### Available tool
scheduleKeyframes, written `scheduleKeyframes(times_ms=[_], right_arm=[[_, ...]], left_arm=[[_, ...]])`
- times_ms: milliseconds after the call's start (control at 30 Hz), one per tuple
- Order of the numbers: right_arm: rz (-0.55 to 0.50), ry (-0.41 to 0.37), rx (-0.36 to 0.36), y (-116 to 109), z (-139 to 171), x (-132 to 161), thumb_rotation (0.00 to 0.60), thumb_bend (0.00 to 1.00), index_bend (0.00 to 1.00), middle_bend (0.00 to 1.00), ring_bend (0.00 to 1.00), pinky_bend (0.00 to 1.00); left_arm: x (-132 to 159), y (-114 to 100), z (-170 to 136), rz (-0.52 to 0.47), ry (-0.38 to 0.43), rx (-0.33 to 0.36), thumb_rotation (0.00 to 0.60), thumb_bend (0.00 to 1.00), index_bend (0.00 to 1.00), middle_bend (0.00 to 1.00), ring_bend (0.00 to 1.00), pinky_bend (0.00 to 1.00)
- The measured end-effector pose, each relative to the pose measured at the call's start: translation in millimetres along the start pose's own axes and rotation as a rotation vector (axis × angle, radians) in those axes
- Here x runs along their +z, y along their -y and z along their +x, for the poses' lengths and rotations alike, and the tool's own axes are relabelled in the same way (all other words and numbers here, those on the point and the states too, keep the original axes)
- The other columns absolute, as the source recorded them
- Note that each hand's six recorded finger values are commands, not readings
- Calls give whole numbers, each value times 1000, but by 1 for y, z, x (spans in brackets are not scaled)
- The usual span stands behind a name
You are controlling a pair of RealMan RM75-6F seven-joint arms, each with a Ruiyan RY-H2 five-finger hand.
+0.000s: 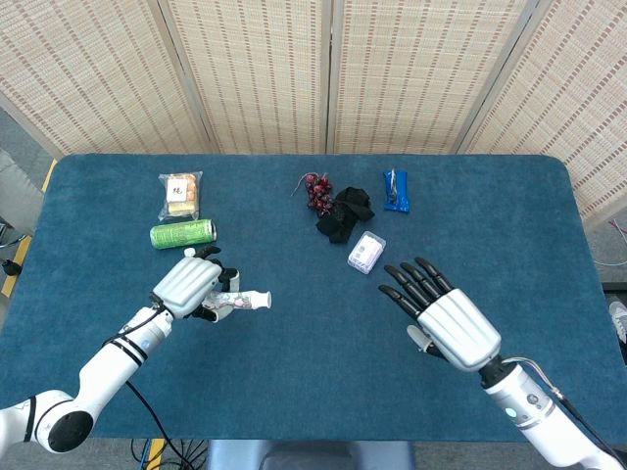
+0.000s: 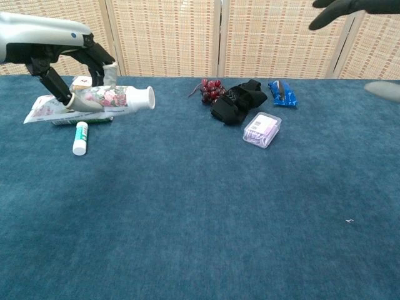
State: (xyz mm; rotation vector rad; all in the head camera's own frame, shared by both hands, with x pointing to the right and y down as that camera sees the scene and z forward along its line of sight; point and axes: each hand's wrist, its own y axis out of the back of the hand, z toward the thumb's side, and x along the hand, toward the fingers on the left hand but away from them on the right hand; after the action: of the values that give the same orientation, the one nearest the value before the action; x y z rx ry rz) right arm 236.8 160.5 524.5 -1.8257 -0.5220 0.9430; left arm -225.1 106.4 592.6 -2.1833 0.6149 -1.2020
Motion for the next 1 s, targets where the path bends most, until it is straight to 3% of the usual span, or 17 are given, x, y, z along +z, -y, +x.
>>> scheduleKeyframes(times_ms=[433,1000], right_arm=[[-17,-79,17,14,-43,39,600,329,169,6,0,0],[-48,-135,30,38,-78,70,600,328,169,6,0,0]], left_arm=[[28,-5,19,-96,50,-19,600,280,522,647,405,98],[45,2,34,-92,50,-35,600,280,523,648,405,97]])
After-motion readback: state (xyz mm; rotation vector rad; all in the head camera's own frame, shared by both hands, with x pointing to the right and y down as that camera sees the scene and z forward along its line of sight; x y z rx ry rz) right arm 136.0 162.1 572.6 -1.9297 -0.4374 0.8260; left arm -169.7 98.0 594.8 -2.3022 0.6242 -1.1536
